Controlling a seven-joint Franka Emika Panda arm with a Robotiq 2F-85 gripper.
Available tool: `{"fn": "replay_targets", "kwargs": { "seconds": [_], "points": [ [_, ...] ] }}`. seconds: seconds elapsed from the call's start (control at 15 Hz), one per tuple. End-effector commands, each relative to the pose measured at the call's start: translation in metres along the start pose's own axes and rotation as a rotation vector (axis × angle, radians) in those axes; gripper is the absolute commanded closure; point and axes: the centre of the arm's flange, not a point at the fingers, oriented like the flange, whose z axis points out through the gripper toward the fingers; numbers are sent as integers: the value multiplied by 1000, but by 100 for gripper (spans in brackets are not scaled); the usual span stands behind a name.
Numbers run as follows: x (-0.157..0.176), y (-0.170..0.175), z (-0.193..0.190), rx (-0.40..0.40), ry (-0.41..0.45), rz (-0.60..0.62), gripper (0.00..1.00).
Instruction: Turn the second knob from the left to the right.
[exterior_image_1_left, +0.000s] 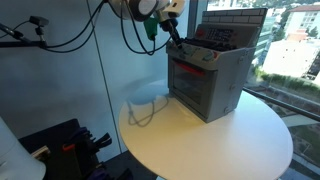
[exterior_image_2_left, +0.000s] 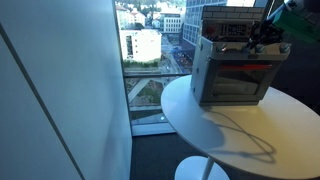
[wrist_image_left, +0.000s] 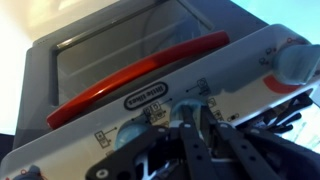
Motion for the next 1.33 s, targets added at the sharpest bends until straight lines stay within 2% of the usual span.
{"fn": "replay_targets", "kwargs": {
  "seconds": [0.0, 0.6, 1.07, 1.13, 1.27],
  "points": [
    [4, 0, -12, 48, 58, 117, 95],
    [0, 0, -13, 118, 108, 317, 96],
    [-5, 0, -16, 147, 124, 379, 95],
    [-5, 0, -16, 144, 123, 375, 71],
    [-4, -2, -20, 143, 111, 346, 54]
  ]
}}
